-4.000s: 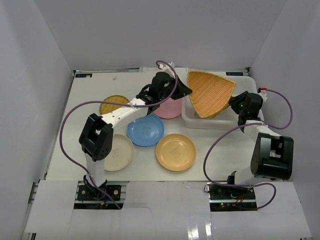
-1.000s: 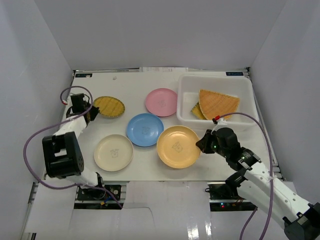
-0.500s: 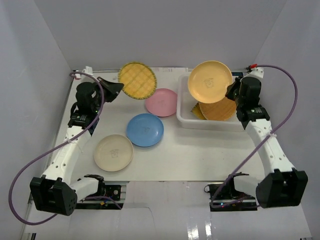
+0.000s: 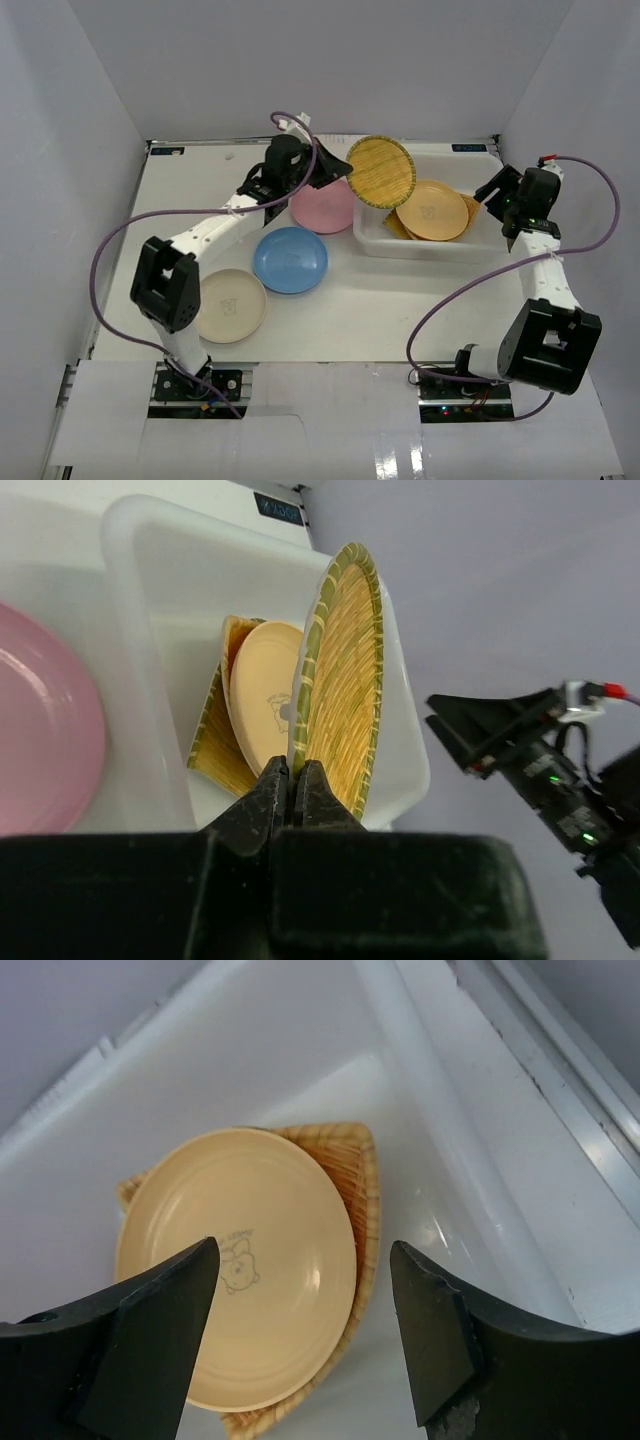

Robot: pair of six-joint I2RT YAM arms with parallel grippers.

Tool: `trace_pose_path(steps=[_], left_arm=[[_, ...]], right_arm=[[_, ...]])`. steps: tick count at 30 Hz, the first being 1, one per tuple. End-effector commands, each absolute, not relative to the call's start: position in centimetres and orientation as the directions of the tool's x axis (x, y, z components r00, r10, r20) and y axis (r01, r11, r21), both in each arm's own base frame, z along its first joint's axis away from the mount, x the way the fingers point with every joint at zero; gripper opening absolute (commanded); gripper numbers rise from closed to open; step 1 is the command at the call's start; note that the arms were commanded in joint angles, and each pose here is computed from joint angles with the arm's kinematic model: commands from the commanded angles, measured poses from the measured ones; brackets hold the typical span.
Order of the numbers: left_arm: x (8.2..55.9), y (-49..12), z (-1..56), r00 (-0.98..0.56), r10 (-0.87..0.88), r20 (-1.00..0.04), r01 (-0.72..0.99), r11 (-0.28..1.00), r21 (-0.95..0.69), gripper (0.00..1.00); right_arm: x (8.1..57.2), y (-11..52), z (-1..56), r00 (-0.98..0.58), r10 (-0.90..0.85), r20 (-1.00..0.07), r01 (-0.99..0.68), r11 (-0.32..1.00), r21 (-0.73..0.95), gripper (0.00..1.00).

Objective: Place the plates into the plastic bin on the countertop

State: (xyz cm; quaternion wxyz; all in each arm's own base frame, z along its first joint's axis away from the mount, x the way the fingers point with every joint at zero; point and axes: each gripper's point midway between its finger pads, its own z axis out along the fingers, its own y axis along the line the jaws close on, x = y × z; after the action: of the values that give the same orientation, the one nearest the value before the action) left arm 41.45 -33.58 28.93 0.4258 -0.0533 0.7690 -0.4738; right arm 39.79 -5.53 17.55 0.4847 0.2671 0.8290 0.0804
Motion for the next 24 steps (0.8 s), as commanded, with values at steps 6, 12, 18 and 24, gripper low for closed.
trace_pose_path(steps=[6, 12, 18, 24], left_arm=[[42.4, -44.8, 27.2, -0.706, -0.374, -0.601, 0.419, 0.464, -0.781, 0.00], [42.0, -50.2, 22.1, -0.770, -0.237, -0.593, 0.420, 0.512, -0.750, 0.42], [44.3, -47.0, 28.2, -0.608, -0.234, -0.758, 0.515, 0.611, -0.601, 0.98], [49.0, -34.9, 28.0, -0.559, -0.343, -0.755, 0.339, 0.736, -0.586, 0.88]], right_arm=[[38.6, -4.7, 32.2, -0.098, 0.544, -0.833, 0.105, 0.838, 0.535, 0.72], [36.5, 0.6, 35.2, -0.129, 0.529, -0.839, -0.139, 0.828, 0.544, 0.71], [35.7, 3.6, 35.7, -0.163, 0.462, -0.872, -0.224, 0.843, 0.489, 0.72], [33.9, 11.1, 35.1, -0.251, 0.319, -0.914, -0.405, 0.823, 0.399, 0.72]])
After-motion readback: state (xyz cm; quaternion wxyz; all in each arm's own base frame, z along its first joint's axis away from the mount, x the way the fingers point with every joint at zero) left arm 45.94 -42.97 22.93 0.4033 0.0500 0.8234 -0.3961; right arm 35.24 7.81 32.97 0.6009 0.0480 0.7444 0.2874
